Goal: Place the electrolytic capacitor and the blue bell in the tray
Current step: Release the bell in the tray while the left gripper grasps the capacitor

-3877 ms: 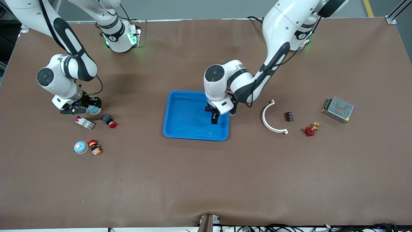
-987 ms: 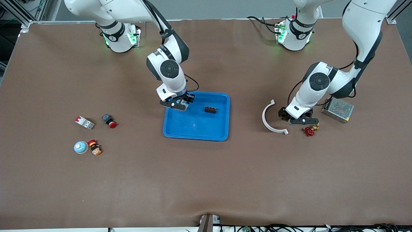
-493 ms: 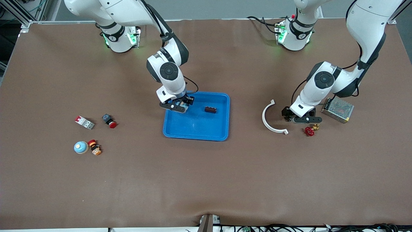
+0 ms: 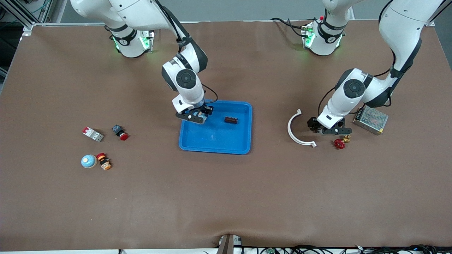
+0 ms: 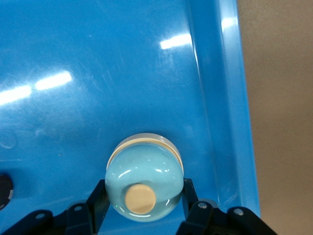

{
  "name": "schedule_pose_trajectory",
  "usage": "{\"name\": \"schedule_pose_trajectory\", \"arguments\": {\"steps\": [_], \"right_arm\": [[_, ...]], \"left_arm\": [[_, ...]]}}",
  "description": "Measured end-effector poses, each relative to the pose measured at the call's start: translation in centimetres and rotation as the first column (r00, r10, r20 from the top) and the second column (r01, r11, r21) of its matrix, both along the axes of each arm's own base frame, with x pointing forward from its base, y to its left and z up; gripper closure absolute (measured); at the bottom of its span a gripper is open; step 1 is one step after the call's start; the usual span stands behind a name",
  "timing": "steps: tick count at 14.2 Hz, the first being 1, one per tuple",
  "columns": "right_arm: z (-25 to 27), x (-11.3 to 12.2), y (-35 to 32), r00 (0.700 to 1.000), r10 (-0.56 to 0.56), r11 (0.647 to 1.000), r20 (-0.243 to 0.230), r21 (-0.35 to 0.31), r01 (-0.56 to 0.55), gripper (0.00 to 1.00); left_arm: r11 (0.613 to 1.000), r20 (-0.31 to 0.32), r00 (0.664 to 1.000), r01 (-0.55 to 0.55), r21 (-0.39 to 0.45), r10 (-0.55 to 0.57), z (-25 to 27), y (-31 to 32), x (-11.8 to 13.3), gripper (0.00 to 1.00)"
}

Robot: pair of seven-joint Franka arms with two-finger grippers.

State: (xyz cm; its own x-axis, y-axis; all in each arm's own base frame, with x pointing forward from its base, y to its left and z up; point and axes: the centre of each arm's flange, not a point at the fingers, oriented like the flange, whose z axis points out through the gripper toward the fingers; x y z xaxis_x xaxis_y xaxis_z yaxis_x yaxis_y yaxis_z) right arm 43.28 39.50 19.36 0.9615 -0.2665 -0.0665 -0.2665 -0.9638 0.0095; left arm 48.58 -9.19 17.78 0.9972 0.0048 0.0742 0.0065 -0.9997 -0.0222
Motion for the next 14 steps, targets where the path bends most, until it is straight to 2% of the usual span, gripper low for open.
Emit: {"name": "schedule_pose_trajectory", "arguments": {"steps": [1,2,4,6,8,11,14], "right_arm": [[-0.1,-0.1,0.1,1.0,0.003,1.0,-0.001,-0.001,-0.003,0.36],[-0.1,-0.3,0.3,1.0,0.006,1.0,-0.002,-0.001,-0.006,0.36],[-0.2,-0.5,0.4,1.0,0.01,1.0,-0.003,-0.002,-0.01,0.35],[-0.3,-0.5,0.4,1.0,0.01,1.0,-0.004,-0.003,-0.01,0.2],[-0.2,-0.4,0.5,1.0,0.011,1.0,-0.006,-0.004,-0.011,0.01],[2.7,0.1,0.9,0.998,0.02,0.999,-0.052,-0.033,-0.022,0.0],[11.1,1.4,0.1,0.988,0.103,0.992,-0.116,-0.059,-0.111,0.0]], "left_arm": [[1.0,0.0,1.0,-0.01,-0.001,0.01,0.0,-0.1,0.0,0.0],[1.0,0.001,1.0,-0.018,-0.002,0.018,0.0,-0.2,0.0,0.07],[1.0,0.001,1.0,-0.021,-0.003,0.021,0.0,-0.3,-0.1,0.29],[1.0,0.001,1.0,-0.02,-0.004,0.02,0.0,-0.6,-0.1,0.5],[1.0,0.001,1.0,-0.016,-0.004,0.016,0.0,-1.0,-0.2,0.67],[0.996,0.003,0.996,-0.092,-0.011,0.092,0.1,-1.0,-0.2,0.66],[0.961,0.02,0.961,-0.274,-0.043,0.275,1.0,-2.4,0.2,0.66]]}}
